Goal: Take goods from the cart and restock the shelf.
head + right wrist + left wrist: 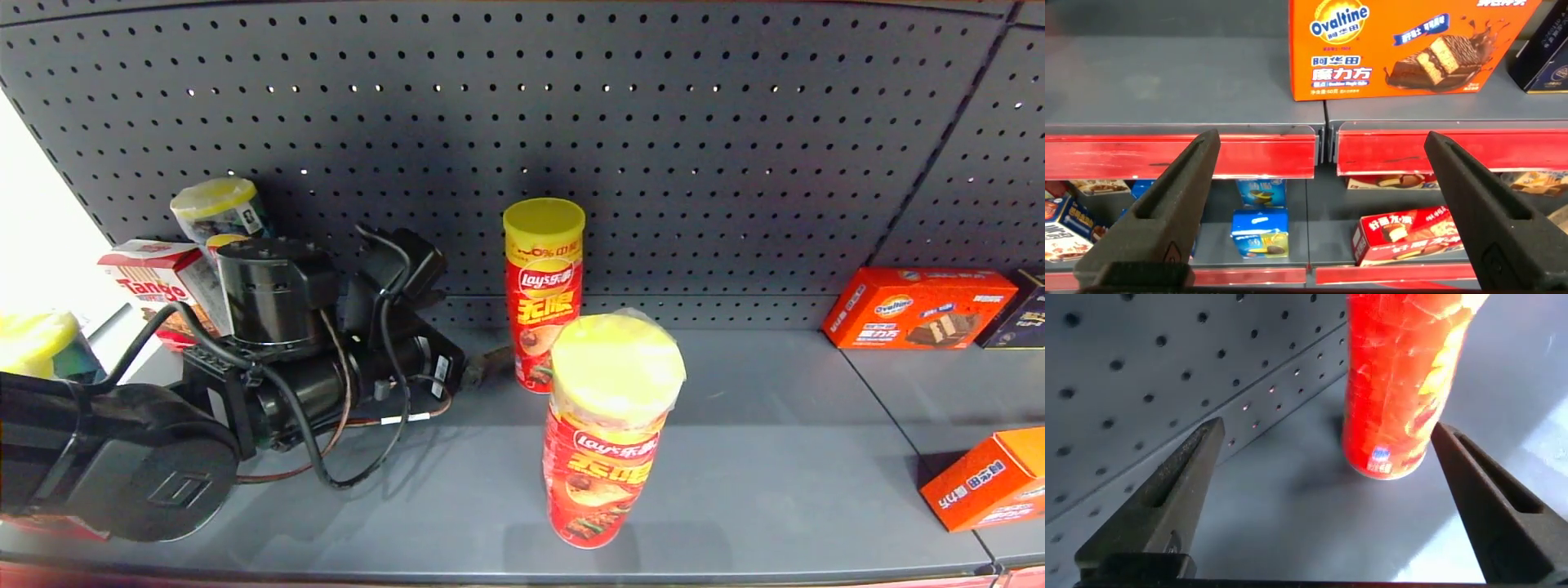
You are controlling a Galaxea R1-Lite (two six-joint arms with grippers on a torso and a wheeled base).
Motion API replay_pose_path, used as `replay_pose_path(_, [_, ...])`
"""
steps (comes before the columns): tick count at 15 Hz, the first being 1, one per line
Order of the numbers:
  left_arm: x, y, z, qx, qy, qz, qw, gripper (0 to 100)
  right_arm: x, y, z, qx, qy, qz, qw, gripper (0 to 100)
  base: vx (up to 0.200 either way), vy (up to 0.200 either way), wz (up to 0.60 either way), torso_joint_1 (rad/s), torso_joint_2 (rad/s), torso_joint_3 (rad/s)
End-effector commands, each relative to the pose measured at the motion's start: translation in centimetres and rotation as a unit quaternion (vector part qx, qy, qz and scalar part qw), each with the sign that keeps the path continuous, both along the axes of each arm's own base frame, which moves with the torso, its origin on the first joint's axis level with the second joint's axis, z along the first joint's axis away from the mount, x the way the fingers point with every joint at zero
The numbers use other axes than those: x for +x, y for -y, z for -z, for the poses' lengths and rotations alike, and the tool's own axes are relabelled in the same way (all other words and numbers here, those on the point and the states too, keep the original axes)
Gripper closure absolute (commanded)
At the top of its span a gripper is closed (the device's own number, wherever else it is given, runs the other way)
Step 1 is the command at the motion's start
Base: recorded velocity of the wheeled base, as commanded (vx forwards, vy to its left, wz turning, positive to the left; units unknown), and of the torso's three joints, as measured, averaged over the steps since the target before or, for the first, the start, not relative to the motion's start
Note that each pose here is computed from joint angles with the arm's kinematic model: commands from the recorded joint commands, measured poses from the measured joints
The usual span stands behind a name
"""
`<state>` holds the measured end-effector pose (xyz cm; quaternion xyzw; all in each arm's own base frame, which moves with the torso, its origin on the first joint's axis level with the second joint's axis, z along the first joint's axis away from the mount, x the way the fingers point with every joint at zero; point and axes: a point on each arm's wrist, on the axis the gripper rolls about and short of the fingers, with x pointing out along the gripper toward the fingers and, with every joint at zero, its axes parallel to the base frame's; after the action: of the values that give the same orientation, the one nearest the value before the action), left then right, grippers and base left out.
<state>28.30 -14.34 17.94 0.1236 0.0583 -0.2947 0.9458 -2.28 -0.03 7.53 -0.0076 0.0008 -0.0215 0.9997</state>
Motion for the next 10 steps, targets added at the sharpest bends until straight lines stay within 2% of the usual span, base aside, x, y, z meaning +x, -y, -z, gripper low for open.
replay_pose_path(1, [-0.1,-0.6,-0.4,0.001,0.007,-0.023,0.9997,0,0.0,0.0,0.0,0.000,0.000,0.000,1.000,0,0.000,0.000,0.00,0.000,0.00,0.000])
replay_pose_path(5, [0.9,-0.3,0.2,0.014,0.005,-0.049,0.9987,0,0.0,0.0,0.0,0.000,0.000,0.000,1.000,0,0.000,0.000,0.00,0.000,0.00,0.000])
replay_pose_path(10, [2.9,0.3,0.9,0.017,0.001,-0.055,0.9983,0,0.0,0.0,0.0,0.000,0.000,0.000,1.000,0,0.000,0.000,0.00,0.000,0.00,0.000])
